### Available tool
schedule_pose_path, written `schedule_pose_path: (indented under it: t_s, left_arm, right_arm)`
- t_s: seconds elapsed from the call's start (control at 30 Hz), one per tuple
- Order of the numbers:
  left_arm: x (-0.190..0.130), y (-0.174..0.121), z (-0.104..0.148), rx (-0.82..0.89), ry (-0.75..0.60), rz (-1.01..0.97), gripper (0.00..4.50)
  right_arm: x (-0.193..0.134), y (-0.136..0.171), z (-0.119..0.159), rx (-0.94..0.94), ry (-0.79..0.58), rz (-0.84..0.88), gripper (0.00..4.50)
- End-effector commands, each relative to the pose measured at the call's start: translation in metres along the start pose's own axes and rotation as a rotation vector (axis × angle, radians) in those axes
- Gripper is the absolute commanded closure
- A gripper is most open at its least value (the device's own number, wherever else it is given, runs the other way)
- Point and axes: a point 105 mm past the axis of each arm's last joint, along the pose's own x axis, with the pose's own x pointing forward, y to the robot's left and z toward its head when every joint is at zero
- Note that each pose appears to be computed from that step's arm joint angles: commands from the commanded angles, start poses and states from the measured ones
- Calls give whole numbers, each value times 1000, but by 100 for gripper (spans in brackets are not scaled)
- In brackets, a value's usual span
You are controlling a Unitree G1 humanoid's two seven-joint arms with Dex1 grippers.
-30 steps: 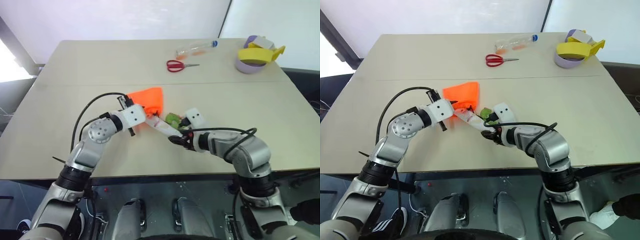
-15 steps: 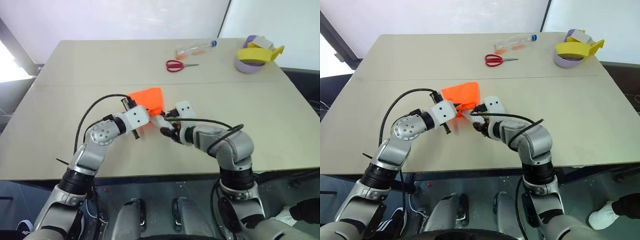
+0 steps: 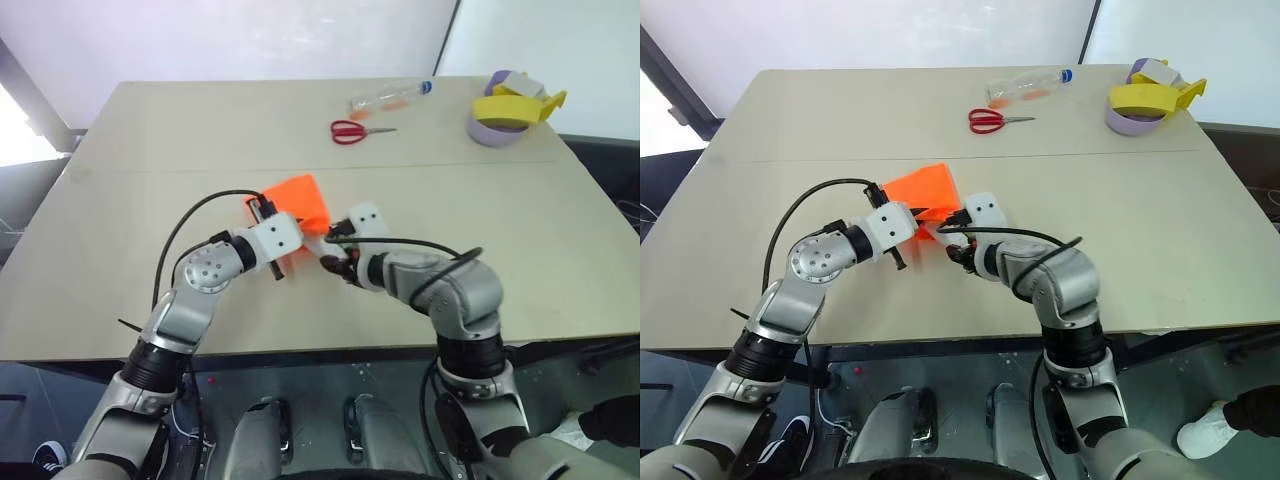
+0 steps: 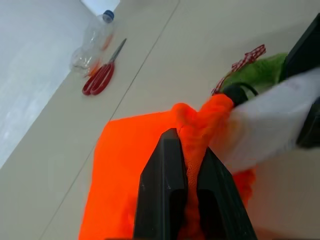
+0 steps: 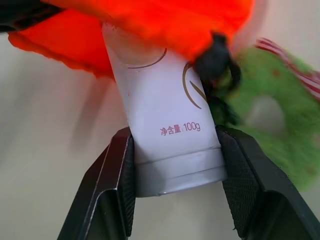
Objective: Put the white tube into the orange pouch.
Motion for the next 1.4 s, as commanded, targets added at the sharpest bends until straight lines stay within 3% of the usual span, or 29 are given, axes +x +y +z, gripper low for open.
schedule_pose_path:
  t_s: [0.03,0.27,0.4,0.87,1.17,1.33,1.4]
  left_arm:
    - [0,3,11,21,-41,10,450]
    - [1,-1,17,8,-65,7,450]
    - [2,-2,18,11,-66,5,450]
    - [3,-5,18,7,-71,-3,450]
    - [1,-4,17,5,-65,6,450]
    - [1,-5,14,5,-56,8,450]
    - [1,-4,13,7,-52,10,450]
  right_arm:
    - [5,1,23,-36,-72,-8,271]
    - [17,6,39,-13,-88,-9,271]
    - [22,11,48,96,-107,2,271]
    - [39,17,54,122,-96,-50,271]
    - [41,36,59,132,-119,39,271]
    - [37,40,60,108,-125,84,29]
    - [33,42,61,66,-136,111,6]
